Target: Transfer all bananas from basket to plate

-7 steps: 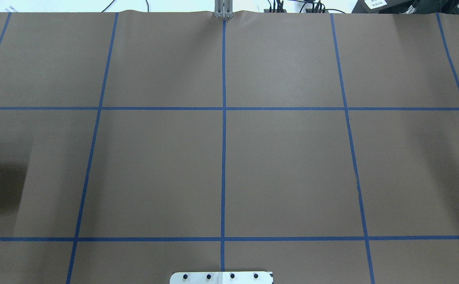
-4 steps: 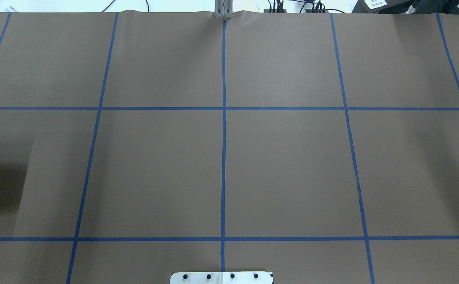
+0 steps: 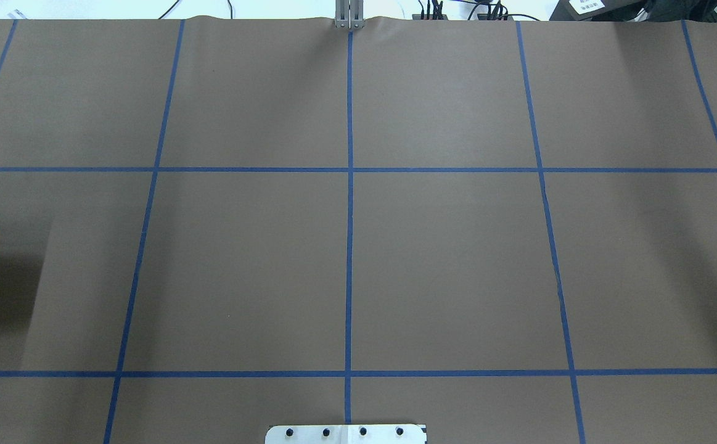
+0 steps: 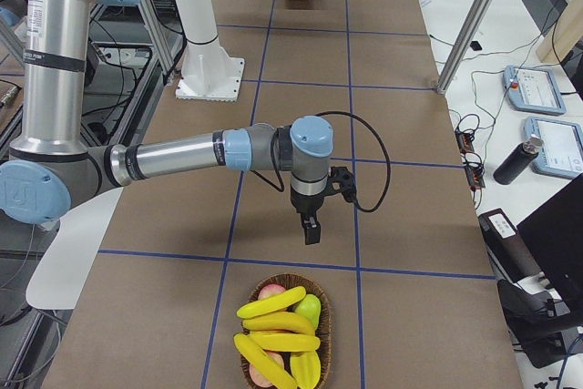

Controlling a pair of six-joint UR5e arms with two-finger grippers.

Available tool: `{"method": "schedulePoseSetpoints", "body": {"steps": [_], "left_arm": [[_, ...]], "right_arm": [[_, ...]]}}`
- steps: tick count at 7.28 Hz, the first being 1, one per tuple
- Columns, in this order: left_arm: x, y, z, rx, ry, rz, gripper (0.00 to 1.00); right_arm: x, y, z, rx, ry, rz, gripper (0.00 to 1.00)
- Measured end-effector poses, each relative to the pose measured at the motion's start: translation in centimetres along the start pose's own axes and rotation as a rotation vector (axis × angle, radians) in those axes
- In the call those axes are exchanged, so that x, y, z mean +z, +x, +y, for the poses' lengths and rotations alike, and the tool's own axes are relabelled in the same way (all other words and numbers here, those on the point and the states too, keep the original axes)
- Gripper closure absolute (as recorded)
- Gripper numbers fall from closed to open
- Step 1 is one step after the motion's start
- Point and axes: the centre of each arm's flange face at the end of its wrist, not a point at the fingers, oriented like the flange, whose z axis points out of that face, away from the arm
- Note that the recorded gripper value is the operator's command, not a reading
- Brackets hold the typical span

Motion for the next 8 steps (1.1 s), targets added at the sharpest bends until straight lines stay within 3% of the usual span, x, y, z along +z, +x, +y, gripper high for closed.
{"method": "schedulePoseSetpoints", "body": {"steps": [3,5,8], "left_arm": [[-0.1,0.1,-0.2,0.001,0.003,0.001,0.00],[-0.2,0.1,-0.3,0.003,0.005,0.001,0.00],[-0.1,0.4,-0.4,0.002,0.009,0.029,0.00]], "right_arm": [[2.4,1.5,1.6,-0.136,-0.050,-0.019,0.00],[5.5,3.1,4.3,-0.174,-0.087,-0.054,0.00],[12.8,8.5,9.1,-0.207,-0.009,-0.137,0.00]]}}
